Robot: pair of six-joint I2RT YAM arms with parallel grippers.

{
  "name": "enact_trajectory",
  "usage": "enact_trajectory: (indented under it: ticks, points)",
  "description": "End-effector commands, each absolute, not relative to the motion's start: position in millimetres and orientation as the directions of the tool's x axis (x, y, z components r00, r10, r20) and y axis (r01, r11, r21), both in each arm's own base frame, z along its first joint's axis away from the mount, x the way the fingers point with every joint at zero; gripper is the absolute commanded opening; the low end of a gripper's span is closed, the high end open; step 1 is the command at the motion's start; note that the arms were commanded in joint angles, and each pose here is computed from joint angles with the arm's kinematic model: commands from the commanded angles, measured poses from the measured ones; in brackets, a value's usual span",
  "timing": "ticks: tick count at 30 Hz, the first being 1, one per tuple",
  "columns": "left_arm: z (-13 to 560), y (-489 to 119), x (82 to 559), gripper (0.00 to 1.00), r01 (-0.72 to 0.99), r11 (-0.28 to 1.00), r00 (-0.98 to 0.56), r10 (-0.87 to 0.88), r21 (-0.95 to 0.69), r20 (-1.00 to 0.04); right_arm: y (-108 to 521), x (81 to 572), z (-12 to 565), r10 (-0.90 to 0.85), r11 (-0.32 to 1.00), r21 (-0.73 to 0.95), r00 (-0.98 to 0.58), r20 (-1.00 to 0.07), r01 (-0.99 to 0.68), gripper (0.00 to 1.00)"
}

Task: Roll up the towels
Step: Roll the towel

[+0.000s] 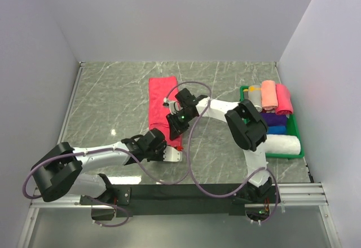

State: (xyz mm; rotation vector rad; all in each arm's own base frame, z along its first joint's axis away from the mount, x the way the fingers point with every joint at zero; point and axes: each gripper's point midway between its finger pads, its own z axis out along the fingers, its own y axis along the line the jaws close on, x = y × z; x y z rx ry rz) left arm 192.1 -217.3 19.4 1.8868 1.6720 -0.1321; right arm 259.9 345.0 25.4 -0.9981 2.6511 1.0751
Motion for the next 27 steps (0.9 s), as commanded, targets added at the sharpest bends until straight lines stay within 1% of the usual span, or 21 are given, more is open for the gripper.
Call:
enact_trajectory:
  ticks: [1, 4, 9, 12, 16, 20, 23, 24, 25, 26, 27]
  points:
    - [8, -209, 183, 0.09, 0.948, -0.006, 0.151, 0.889, 0.318, -0.433, 333, 250, 50, -0.540, 0.518, 0.554, -0.752, -0.379, -0.652, 0.31]
    - [10, -210, 179, 0.00, 0.955, -0.009, 0.147, 0.883, 0.297, -0.445, 338, 237, 69, -0.531, 0.480, 0.587, -0.749, -0.397, -0.652, 0.31]
    - [16, -214, 170, 0.01, 0.969, -0.019, 0.134, 0.877, 0.246, -0.461, 345, 219, 59, -0.569, 0.464, 0.612, -0.745, -0.349, -0.641, 0.30]
    - [18, -216, 168, 0.00, 0.974, -0.014, 0.122, 0.875, 0.228, -0.468, 344, 205, 30, -0.612, 0.481, 0.610, -0.740, -0.281, -0.629, 0.30]
    - [19, -215, 161, 0.00, 0.980, -0.018, 0.113, 0.871, 0.198, -0.477, 330, 195, 3, -0.623, 0.533, 0.597, -0.756, -0.202, -0.599, 0.29]
    - [24, -215, 150, 0.00, 0.986, -0.049, 0.121, 0.865, 0.157, -0.487, 322, 193, 11, -0.640, 0.535, 0.587, -0.745, -0.186, -0.607, 0.29]
    - [37, -220, 138, 0.01, 0.990, -0.084, 0.133, 0.839, 0.116, -0.527, 337, 204, 55, -0.609, 0.467, 0.641, -0.747, -0.266, -0.609, 0.30]
    - [43, -222, 136, 0.00, 0.990, -0.087, 0.135, 0.828, 0.113, -0.544, 343, 212, 79, -0.590, 0.436, 0.648, -0.742, -0.319, -0.625, 0.31]
    - [50, -226, 135, 0.01, 0.990, -0.094, 0.139, 0.817, 0.108, -0.560, 345, 217, 92, -0.572, 0.415, 0.661, -0.744, -0.346, -0.626, 0.31]
    - [52, -226, 130, 0.00, 0.991, -0.104, 0.133, 0.812, 0.084, -0.568, 348, 221, 101, -0.548, 0.417, 0.666, -0.756, -0.358, -0.618, 0.31]
    - [54, -227, 128, 0.00, 0.994, -0.092, 0.113, 0.811, 0.066, -0.574, 352, 228, 112, -0.525, 0.404, 0.659, -0.751, -0.401, -0.634, 0.32]
